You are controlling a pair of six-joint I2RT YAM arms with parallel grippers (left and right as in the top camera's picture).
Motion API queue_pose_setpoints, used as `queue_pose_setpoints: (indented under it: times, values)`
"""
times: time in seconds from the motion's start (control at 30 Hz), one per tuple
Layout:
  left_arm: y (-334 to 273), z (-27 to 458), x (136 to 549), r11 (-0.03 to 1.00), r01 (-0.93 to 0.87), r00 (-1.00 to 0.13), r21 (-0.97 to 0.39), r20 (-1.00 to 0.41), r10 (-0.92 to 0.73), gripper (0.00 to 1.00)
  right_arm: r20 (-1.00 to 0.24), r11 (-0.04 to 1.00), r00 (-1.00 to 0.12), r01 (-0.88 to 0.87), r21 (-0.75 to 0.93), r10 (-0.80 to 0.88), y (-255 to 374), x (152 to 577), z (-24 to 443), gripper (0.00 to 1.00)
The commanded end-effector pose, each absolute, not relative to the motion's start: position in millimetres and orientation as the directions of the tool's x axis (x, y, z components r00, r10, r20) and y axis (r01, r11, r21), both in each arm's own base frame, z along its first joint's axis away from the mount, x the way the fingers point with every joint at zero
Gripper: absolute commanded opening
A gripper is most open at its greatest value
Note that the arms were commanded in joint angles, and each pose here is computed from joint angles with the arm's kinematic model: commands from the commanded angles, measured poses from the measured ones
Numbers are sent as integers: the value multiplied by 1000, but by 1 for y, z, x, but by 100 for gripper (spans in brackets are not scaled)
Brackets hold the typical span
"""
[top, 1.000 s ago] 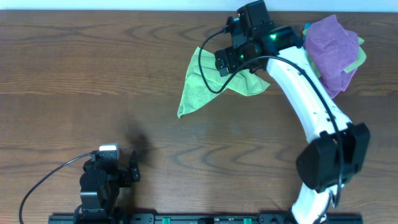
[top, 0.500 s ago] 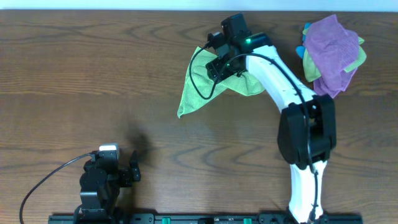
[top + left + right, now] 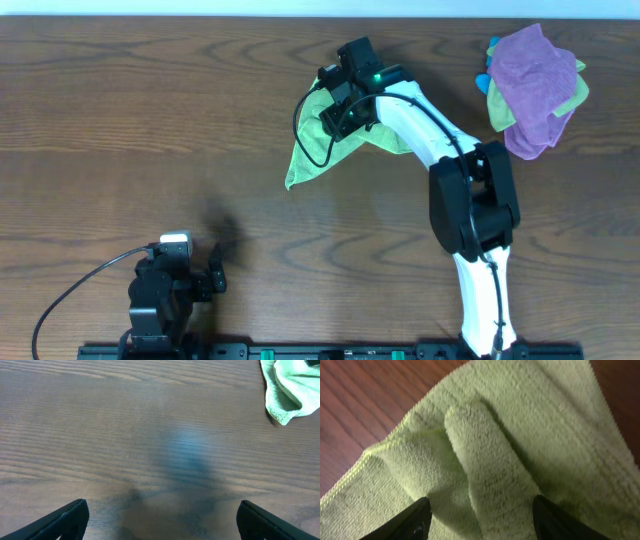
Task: Fold the cloth
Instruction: 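Lower the green cloth onto the table center and release it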
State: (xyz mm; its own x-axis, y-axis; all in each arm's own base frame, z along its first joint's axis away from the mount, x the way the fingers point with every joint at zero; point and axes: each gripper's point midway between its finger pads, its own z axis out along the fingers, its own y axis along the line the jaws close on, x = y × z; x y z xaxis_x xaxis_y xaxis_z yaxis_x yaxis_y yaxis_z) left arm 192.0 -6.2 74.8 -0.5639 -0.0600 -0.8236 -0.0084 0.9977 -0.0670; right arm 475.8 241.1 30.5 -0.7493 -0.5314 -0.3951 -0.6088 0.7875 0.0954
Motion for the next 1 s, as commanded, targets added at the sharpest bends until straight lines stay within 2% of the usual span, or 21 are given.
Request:
queue_pose_setpoints:
  times: [0.0,0.1,0.5,0.6,0.8,0.97]
  values:
    - [-8,71,190,997,-3,-574,-73,-816,-62,95,-415,790,-738,-609,72,-531,244,483,29,61]
    - [-8,71,190,997,-3,-574,-73,-816,-62,96,-434,798,-737,-599,63,-518,244,488,31,57]
    - [-8,71,190,997,-4,-574,-73,-816,-62,96,-423,805,-745,-590,55,-516,241,491,19,57]
    - [-8,71,190,997,-4,-574,-73,-816,-62,95,-413,810,-753,-584,60,-512,240,491,13,54]
    - [-8,71,190,997,-4,-574,-73,-816,-62,95,-433,812,-747,-581,57,-504,242,496,15,31]
    - [-8,71,190,997,-4,-574,-73,-816,-62,96,-429,821,-758,-568,62,-492,242,495,15,3]
